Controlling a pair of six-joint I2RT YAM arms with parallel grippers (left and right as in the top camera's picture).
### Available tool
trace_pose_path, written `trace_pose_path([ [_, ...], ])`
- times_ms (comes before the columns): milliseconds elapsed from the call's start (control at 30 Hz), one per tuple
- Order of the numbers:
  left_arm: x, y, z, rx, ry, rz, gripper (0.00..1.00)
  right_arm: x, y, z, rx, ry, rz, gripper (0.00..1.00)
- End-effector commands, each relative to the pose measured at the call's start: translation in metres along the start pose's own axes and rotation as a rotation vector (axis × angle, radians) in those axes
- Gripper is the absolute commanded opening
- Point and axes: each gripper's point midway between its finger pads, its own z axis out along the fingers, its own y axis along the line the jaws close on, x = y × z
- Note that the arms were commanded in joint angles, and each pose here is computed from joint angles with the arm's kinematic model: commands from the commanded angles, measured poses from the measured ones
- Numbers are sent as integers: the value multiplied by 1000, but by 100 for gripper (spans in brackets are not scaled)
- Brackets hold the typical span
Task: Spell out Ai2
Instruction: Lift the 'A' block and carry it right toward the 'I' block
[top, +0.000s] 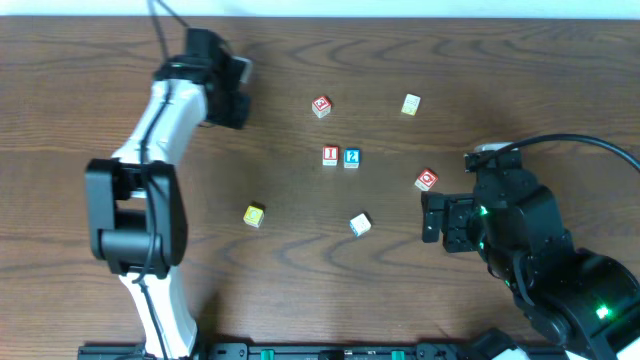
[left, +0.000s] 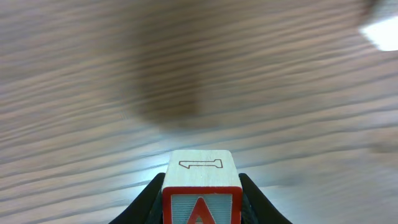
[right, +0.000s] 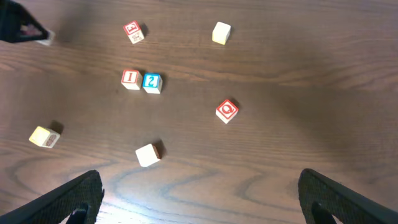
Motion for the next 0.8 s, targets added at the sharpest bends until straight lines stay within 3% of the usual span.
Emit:
trace_pose_path([
  [0,-6,-32,4,25,3,-41,20,-1,-4,-1,15,-7,-9,99],
  [333,13,-116,10,82,88,14,19,-1,-4,-1,15,-7,-9,99],
  [767,28,-131,18,-40,122,-120,16,-1,-4,-1,15,-7,-9,99],
])
